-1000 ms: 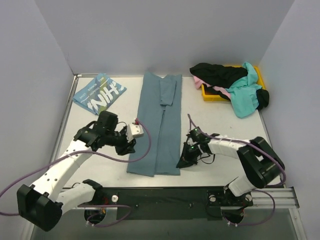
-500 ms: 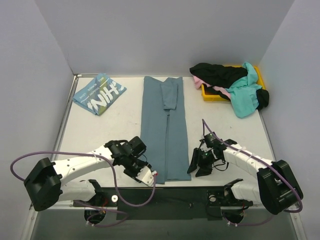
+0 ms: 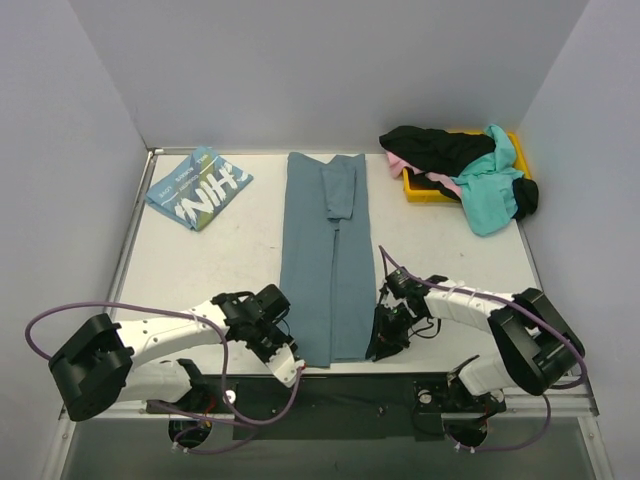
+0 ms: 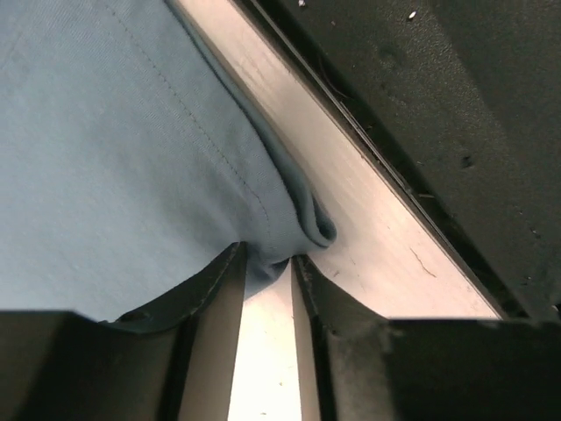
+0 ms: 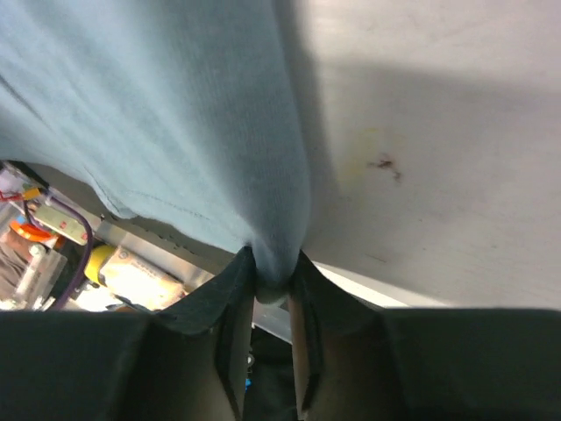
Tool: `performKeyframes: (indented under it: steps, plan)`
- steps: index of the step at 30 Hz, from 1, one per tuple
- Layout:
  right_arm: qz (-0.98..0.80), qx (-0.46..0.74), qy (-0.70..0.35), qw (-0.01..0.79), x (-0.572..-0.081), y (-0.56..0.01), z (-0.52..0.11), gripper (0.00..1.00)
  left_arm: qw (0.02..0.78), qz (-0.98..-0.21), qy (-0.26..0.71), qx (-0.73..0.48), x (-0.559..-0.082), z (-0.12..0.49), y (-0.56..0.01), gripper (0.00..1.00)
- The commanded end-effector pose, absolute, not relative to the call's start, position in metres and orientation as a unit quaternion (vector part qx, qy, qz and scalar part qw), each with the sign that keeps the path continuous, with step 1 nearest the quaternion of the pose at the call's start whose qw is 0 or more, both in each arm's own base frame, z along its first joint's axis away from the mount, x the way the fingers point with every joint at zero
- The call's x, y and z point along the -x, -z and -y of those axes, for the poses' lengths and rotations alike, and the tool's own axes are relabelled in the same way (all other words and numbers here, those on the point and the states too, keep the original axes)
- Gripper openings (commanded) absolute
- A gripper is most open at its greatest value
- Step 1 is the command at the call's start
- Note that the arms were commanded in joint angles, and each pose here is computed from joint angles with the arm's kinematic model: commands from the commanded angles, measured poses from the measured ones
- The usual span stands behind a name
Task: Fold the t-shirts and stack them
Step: Grab the bottom of the folded rectangular tshirt with both arms, then fold the folded rectangular tshirt in 1/3 of the way
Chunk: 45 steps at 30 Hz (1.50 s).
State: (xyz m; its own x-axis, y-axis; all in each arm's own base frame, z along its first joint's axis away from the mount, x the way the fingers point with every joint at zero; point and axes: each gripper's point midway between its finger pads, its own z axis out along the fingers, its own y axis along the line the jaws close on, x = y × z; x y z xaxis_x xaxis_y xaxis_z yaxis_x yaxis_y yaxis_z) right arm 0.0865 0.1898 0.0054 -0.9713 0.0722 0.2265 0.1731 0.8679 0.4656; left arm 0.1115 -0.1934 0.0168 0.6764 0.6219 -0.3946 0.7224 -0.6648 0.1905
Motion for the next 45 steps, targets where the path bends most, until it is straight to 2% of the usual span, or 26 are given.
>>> performKeyframes:
  steps: [1, 2, 3, 4, 10, 13, 18, 22, 26, 31, 35, 45]
  plan:
    - [0.97, 0.074, 0.212, 0.091, -0.086, 0.006, -0.178, 0.12, 0.197, -0.354, 0.156, -0.901, -0.108, 0.207, -0.015, 0.28]
    - [0.97, 0.074, 0.215, 0.091, -0.086, 0.003, -0.179, 0.06, 0.195, -0.354, 0.156, -0.901, -0.106, 0.206, -0.013, 0.14]
    - [0.969, 0.073, 0.219, 0.091, -0.087, -0.003, -0.181, 0.04, 0.199, -0.357, 0.157, -0.899, -0.106, 0.208, -0.014, 0.05]
    - [0.969, 0.071, 0.221, 0.09, -0.087, -0.006, -0.181, 0.0, 0.209, -0.36, 0.157, -0.896, -0.108, 0.212, -0.017, 0.0]
    - [0.963, 0.052, 0.259, 0.055, -0.111, -0.056, -0.188, 0.0, 0.264, -0.505, 0.204, -0.796, -0.128, 0.242, -0.07, 0.0]
    - [0.957, 0.053, 0.284, 0.011, -0.152, -0.088, -0.193, 0.0, 0.295, -0.581, 0.244, -0.718, -0.162, 0.247, -0.1, 0.0]
    - [0.954, 0.036, 0.297, 0.001, -0.219, -0.106, -0.201, 0.0, 0.339, -0.688, 0.264, -0.585, -0.241, 0.246, -0.128, 0.0]
    - [0.951, 0.031, 0.308, -0.017, -0.278, -0.117, -0.202, 0.0, 0.382, -0.711, 0.248, -0.536, -0.305, 0.252, -0.148, 0.0]
    - [0.95, 0.03, 0.312, -0.002, -0.312, -0.116, -0.201, 0.0, 0.385, -0.743, 0.221, -0.5, -0.351, 0.24, -0.14, 0.0]
    - [0.946, 0.04, 0.322, 0.014, -0.346, -0.104, -0.198, 0.0, 0.378, -0.759, 0.216, -0.483, -0.383, 0.225, -0.122, 0.0]
    - [0.946, 0.036, 0.323, -0.003, -0.375, -0.108, -0.196, 0.0, 0.387, -0.77, 0.192, -0.47, -0.409, 0.219, -0.113, 0.0]
    - [0.941, 0.05, 0.333, 0.017, -0.395, -0.084, -0.198, 0.0, 0.402, -0.775, 0.178, -0.454, -0.437, 0.22, -0.104, 0.0]
